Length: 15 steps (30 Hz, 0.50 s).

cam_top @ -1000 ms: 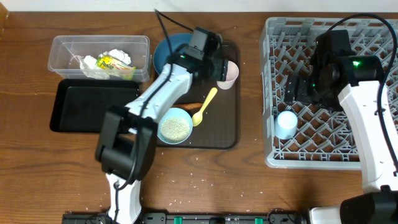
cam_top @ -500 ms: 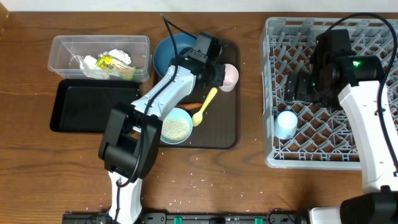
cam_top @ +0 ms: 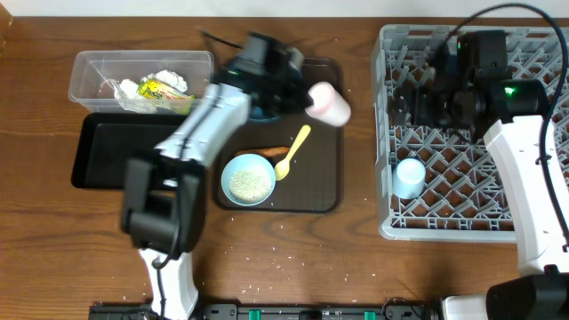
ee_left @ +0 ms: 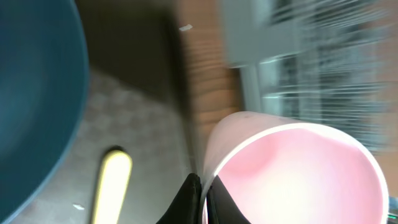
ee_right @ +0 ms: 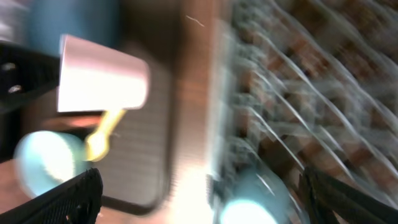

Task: Sort waste into correct bins and load items into the dishwasher rack
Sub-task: 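Grasp the pink cup with the left gripper and lift it, then hand the pink cup from the left gripper to the right gripper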

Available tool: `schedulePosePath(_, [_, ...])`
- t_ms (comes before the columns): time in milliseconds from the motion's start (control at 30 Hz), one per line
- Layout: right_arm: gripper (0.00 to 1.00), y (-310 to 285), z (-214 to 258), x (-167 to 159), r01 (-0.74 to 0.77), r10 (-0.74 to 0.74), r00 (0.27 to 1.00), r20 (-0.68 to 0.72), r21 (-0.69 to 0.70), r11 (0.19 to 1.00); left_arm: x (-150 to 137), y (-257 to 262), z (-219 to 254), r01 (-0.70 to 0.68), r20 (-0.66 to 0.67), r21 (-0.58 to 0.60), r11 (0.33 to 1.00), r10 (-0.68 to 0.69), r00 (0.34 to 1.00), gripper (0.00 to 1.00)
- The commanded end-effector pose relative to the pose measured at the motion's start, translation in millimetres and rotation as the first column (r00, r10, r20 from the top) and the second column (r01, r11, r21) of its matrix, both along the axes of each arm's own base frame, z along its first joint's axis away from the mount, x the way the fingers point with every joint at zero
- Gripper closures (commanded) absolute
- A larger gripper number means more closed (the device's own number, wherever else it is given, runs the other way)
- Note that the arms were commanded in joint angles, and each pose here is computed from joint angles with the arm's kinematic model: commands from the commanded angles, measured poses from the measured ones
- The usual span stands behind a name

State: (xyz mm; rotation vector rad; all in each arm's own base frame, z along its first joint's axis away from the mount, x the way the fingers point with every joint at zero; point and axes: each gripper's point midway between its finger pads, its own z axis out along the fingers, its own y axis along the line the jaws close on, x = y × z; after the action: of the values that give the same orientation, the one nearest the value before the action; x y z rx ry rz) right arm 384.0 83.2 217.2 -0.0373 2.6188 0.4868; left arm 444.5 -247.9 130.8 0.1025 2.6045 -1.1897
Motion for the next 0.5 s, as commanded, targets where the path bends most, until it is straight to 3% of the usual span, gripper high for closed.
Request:
schedulePosePath(0, [0.01,45.9,36.0,0.8,-0.253,0.226,0.962,0.154,0.189,0.949,-25.2,8.3,78.0,0.131,-0.032,-0.367,0.921,-0.153,0.988,0.94])
schedulePosePath(200, [0.01,88.8,63.0,7.6,-0.445,0.363,0.869,0.336,0.212,0.870,-38.5,44.3,124.4,0.192,-0.026,-0.610,0.769,-0.262,0.965,0.94])
schedulePosePath(467, [0.01,138.9,78.4,8.6,-0.577,0.450,0.766,0.459,0.184,0.796,-39.6,45.4,124.0,0.096,-0.168,-0.626,0.774,-0.254,0.953,0.94])
